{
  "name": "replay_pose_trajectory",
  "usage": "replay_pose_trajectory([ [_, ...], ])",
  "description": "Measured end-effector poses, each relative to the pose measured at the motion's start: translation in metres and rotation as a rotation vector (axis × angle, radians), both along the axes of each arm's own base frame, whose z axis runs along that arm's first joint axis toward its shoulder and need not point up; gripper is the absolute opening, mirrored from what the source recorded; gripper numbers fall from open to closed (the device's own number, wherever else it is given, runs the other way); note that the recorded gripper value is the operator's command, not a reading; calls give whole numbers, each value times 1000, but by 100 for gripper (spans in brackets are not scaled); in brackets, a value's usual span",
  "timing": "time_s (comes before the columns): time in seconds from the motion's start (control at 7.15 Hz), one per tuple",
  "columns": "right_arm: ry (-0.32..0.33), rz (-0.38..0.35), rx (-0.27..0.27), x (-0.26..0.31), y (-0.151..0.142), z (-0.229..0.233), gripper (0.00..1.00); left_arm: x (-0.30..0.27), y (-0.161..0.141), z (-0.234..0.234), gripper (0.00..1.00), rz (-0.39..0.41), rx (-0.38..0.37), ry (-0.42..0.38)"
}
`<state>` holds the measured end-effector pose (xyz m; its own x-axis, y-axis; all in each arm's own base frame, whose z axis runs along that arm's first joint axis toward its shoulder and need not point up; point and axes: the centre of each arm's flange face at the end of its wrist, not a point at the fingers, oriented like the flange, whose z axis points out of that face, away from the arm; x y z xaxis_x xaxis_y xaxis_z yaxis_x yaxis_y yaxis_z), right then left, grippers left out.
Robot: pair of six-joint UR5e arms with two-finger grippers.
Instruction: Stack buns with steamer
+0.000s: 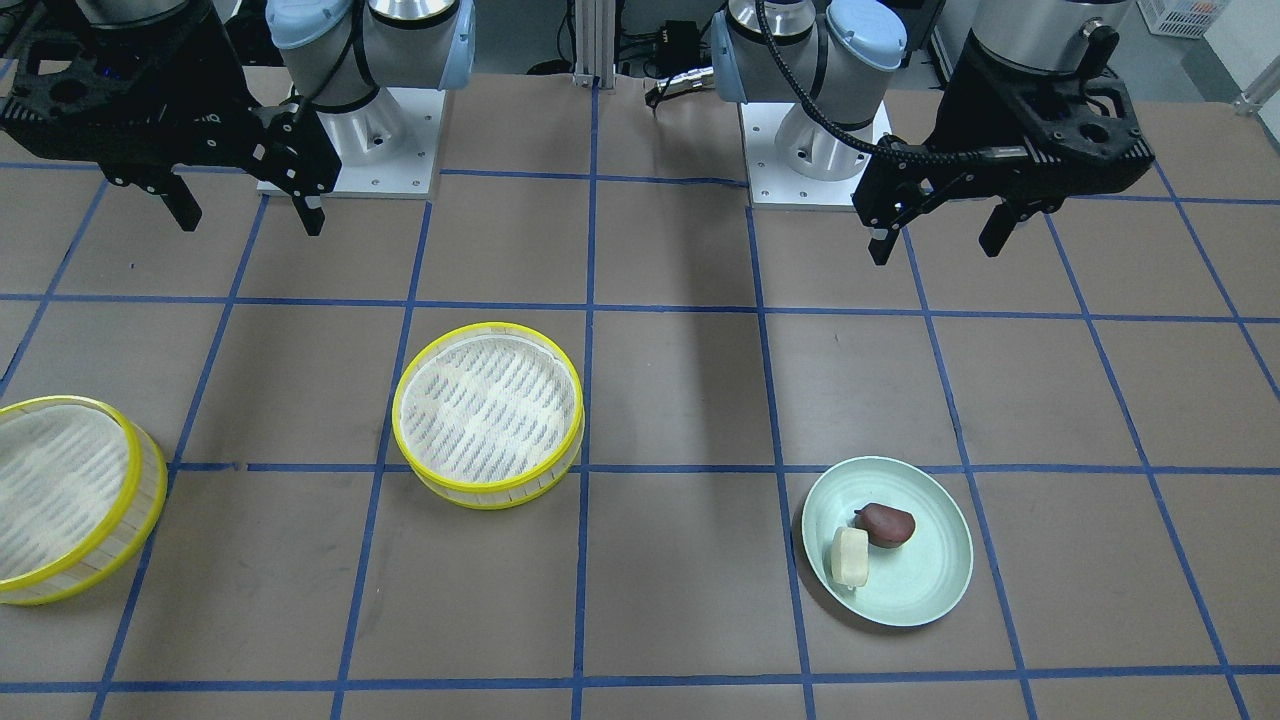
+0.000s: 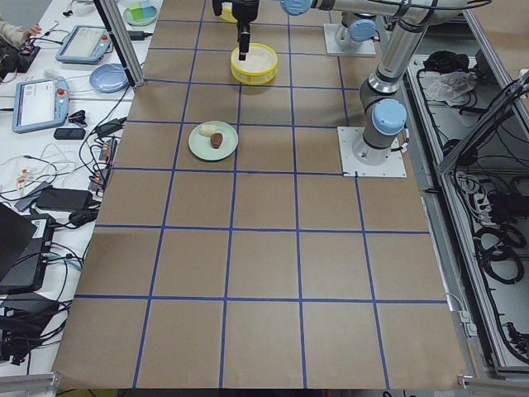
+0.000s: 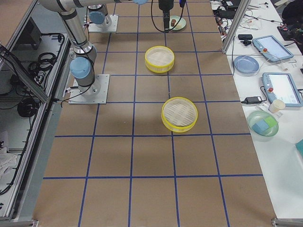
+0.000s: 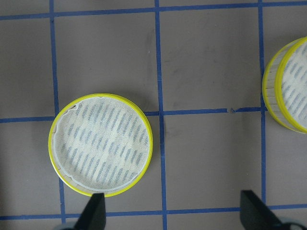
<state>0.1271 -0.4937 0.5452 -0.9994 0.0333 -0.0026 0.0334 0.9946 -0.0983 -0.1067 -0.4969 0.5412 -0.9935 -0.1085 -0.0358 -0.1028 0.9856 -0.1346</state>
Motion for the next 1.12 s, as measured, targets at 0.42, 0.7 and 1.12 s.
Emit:
replay_pose_trajectory([
  [0.42, 3, 7, 16, 0, 0, -10, 99, 0, -2, -16, 100, -7, 18, -7],
  [0.7, 14, 43, 53, -6, -5, -36, 99, 9, -45, -45, 100, -76, -55, -29],
  [1.12, 70, 45, 100, -82, -50, -83, 99, 24, -129, -165, 100, -59, 2, -18],
])
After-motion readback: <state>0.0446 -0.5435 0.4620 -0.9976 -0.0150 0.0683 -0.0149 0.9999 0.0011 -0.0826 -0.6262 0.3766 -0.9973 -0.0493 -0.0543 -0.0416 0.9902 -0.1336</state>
